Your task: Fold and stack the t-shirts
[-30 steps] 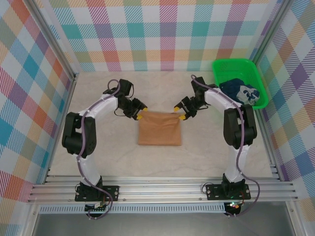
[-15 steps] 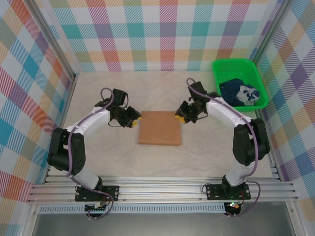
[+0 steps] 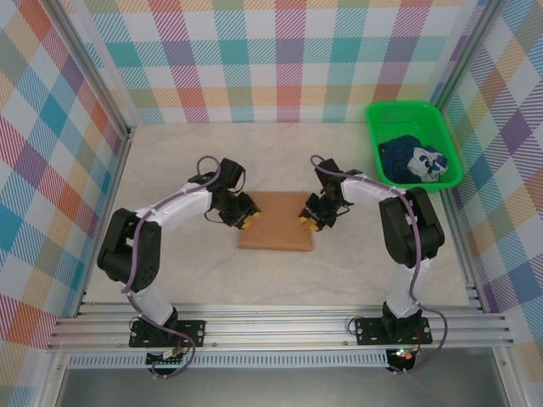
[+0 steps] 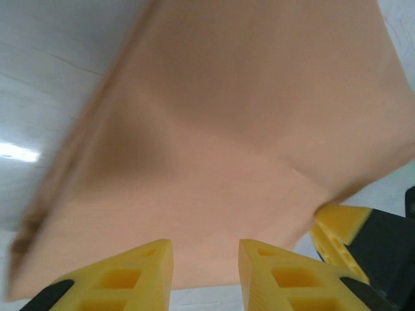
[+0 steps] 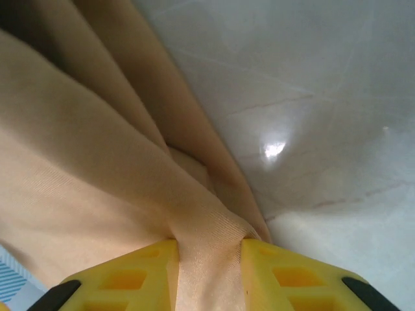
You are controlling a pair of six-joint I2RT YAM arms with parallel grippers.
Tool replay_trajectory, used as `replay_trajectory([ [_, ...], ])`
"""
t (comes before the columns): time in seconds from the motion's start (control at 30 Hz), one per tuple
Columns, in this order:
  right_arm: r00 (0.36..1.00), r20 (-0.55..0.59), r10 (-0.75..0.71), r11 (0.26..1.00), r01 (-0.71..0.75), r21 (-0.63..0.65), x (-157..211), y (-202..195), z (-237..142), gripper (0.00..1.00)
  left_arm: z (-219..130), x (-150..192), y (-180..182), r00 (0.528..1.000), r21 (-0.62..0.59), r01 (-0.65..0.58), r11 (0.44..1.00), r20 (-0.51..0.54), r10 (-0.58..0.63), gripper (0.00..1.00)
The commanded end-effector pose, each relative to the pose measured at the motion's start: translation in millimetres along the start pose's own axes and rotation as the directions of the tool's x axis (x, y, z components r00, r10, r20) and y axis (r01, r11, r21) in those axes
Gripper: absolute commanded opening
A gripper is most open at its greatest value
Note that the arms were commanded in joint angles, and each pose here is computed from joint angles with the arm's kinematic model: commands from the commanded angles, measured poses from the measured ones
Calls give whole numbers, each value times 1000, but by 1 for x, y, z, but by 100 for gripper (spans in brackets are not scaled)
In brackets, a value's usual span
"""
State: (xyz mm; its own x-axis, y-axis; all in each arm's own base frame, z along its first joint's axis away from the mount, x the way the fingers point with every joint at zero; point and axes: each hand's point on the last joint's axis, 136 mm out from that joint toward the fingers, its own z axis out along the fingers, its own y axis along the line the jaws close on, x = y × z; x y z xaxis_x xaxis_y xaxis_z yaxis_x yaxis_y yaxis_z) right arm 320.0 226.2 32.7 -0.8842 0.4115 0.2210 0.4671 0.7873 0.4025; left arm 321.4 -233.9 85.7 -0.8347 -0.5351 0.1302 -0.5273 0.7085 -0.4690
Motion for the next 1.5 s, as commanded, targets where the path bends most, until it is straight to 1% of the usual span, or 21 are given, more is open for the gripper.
replay_trajectory([
  [0.0,1000,-20,-1,1000,1,-26,-5,10,6,32,19,15,1,999,-93,39,995,-13,-40,32],
  [0.1,999,-43,-8,999,6,-45,-7,18,14,33,29,-2,28,996,-209,78,975,60,-67,32],
  [0.17,998,-61,-22,997,18,-69,-8,29,20,33,33,-20,39,991,-229,104,968,100,-83,31],
  [0.27,995,-85,-44,995,37,-88,-8,48,31,33,35,-48,50,987,-237,127,963,125,-99,31],
  [0.4,992,-119,-37,993,23,-112,-6,75,53,33,20,-93,69,979,-288,143,947,181,-93,31],
  [0.57,990,-124,-74,981,49,-190,-13,134,85,34,1,-148,104,965,-312,210,926,218,-146,31],
  [0.6,989,-125,-77,978,51,-203,-16,144,92,34,-2,-157,109,964,-314,216,924,221,-151,31],
  [0.67,986,-132,-102,961,64,-268,-21,175,103,38,-9,-182,123,955,-307,247,919,239,-176,31],
  [0.73,980,-145,-132,943,79,-323,-26,204,112,40,-17,-208,134,944,-285,277,917,257,-206,31],
  [0.8,972,-159,-172,917,98,-387,-27,233,115,41,-30,-239,132,937,-237,266,934,293,-192,34],
  [0.87,968,-156,-196,898,113,-425,-28,252,112,41,-56,-266,117,928,-228,195,954,357,-105,40],
  [0.93,968,-119,-221,877,144,-458,-27,267,93,41,-80,-278,96,918,-217,143,966,394,-47,44],
  [0.97,968,-89,-234,866,166,-471,-27,273,80,42,-93,-279,87,907,-202,142,969,419,-46,47],
  [1.03,968,-20,-249,852,209,-479,-25,280,50,43,-113,-270,78,886,-168,173,970,457,-79,50],
  [1.1,969,47,-242,848,234,-475,-24,277,20,45,-125,-245,81,863,-131,277,952,470,-186,51],
  [1.13,969,75,-235,847,242,-473,-24,274,6,45,-125,-230,84,850,-104,330,938,465,-248,52],
  [1.2,967,118,-225,842,254,-477,-21,262,-18,46,-113,-195,87,802,-5,452,892,441,-404,53],
  [1.3,966,129,-224,842,259,-474,-14,236,-42,46,-88,-164,83,719,160,553,817,404,-566,55],
  [1.37,966,122,-227,840,258,-478,-8,218,-53,46,-75,-160,82,660,243,604,759,382,-647,55],
  [1.4,966,120,-230,837,259,-482,-5,209,-60,47,-70,-162,82,639,274,613,741,378,-669,55],
  [1.47,964,121,-236,836,265,-481,3,191,-72,47,-63,-168,84,618,289,623,727,386,-684,55],
])
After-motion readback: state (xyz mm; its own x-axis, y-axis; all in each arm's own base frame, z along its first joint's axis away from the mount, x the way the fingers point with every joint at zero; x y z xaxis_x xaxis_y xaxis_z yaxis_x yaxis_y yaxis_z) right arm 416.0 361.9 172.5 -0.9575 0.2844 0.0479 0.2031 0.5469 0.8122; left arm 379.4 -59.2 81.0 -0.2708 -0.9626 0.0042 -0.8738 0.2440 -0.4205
